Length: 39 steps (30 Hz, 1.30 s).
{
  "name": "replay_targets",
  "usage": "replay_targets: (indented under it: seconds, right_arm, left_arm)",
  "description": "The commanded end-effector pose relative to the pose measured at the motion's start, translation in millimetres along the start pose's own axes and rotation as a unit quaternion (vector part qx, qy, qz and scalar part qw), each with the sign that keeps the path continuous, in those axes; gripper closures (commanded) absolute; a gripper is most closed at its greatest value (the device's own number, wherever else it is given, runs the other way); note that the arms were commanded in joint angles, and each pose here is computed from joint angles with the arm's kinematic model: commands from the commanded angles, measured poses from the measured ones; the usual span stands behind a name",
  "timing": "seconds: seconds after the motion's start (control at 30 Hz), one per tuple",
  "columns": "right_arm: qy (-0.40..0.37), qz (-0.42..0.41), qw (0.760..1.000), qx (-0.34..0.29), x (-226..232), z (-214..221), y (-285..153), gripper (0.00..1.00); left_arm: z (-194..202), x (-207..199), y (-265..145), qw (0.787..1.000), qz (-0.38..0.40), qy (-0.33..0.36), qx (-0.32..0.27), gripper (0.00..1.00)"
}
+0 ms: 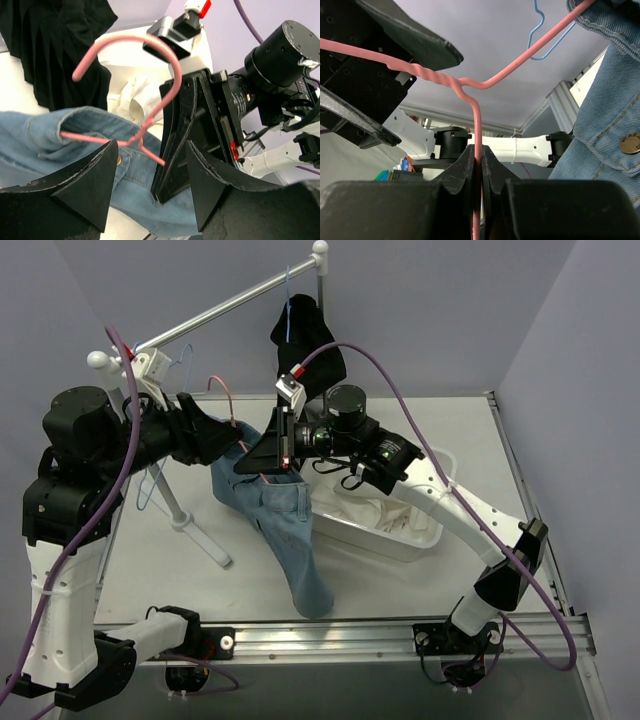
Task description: Remove the skirt from the hanger
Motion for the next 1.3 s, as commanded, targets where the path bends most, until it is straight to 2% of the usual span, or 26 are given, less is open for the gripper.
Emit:
replay_targets:
  seconds: [0.0,0.1,0.23,0.27,0.37,0.4,0.47,0.5,0.57,0.6,0.67,0.7,0.83,0.97,1.1,1.27]
  right_arm:
    - [-0.060,-0.097,0.993,0.009,62,17,-15,1.00]
    - [-0.058,-0.118,0.991,0.009,72,20,-13,1.00]
    - [-0.054,-0.134,0.989,0.013,81,24,-11,1.00]
    - [-0.056,-0.136,0.989,0.013,84,24,-10,1.00]
    - [-0.059,-0.141,0.988,0.014,89,25,-11,1.00]
    - [-0.058,-0.141,0.988,0.015,90,26,-11,1.00]
    - [-0.064,-0.133,0.989,0.016,88,26,-11,1.00]
    - [-0.059,-0.110,0.992,0.014,84,25,-11,0.77]
    - [-0.097,-0.068,0.993,0.005,72,22,-10,0.39]
    - [-0.076,-0.001,0.997,0.005,50,23,-11,0.34]
    - [-0.114,0.033,0.993,0.002,47,21,-17,0.27]
    - [-0.107,0.075,0.991,-0.006,34,21,-21,0.24]
    - [-0.133,0.127,0.982,-0.031,26,20,-38,0.20]
    - [-0.150,0.204,0.966,-0.055,15,20,-64,0.20]
    - [-0.173,0.242,0.952,-0.080,11,21,-86,0.21]
    - [-0.181,0.251,0.946,-0.100,16,26,-105,0.30]
  left_arm:
    - [-9,-2,1,0.999,0.013,0.024,-0.026,0.35]
    - [-4,1,2,1.000,0.008,0.024,-0.015,0.36]
    - [2,5,5,1.000,0.000,0.020,-0.006,0.48]
    - [3,5,5,1.000,0.000,0.018,-0.005,0.60]
    - [3,6,5,1.000,-0.005,0.016,-0.007,0.86]
    - [3,8,5,1.000,-0.012,0.016,-0.008,0.97]
    - [0,9,3,1.000,-0.023,0.013,-0.012,0.98]
    - [0,15,2,0.999,-0.044,0.007,-0.011,0.98]
    - [-3,16,1,0.998,-0.052,0.009,-0.015,0.98]
    - [-7,15,-1,0.998,-0.052,0.015,-0.022,0.98]
    - [-11,14,-1,0.998,-0.051,0.026,-0.029,0.98]
    - [-14,14,-3,0.998,-0.053,0.031,-0.032,0.98]
    - [-12,17,2,0.998,-0.055,0.036,-0.020,0.98]
    - [-10,19,5,0.998,-0.056,0.032,-0.018,0.98]
    - [-6,20,8,0.998,-0.053,0.031,-0.011,0.98]
    - [0,22,11,0.998,-0.052,0.026,-0.003,0.98]
Point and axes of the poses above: each gripper's point midway between its finger pads, its own y axis out along the fingers, its own x axis along the line the jaws close on, z = x × y, the point moved 4 cm from there along -y, back along the fingers, and after that the axes turned 10 degrees about y, right-handed, at the moved point
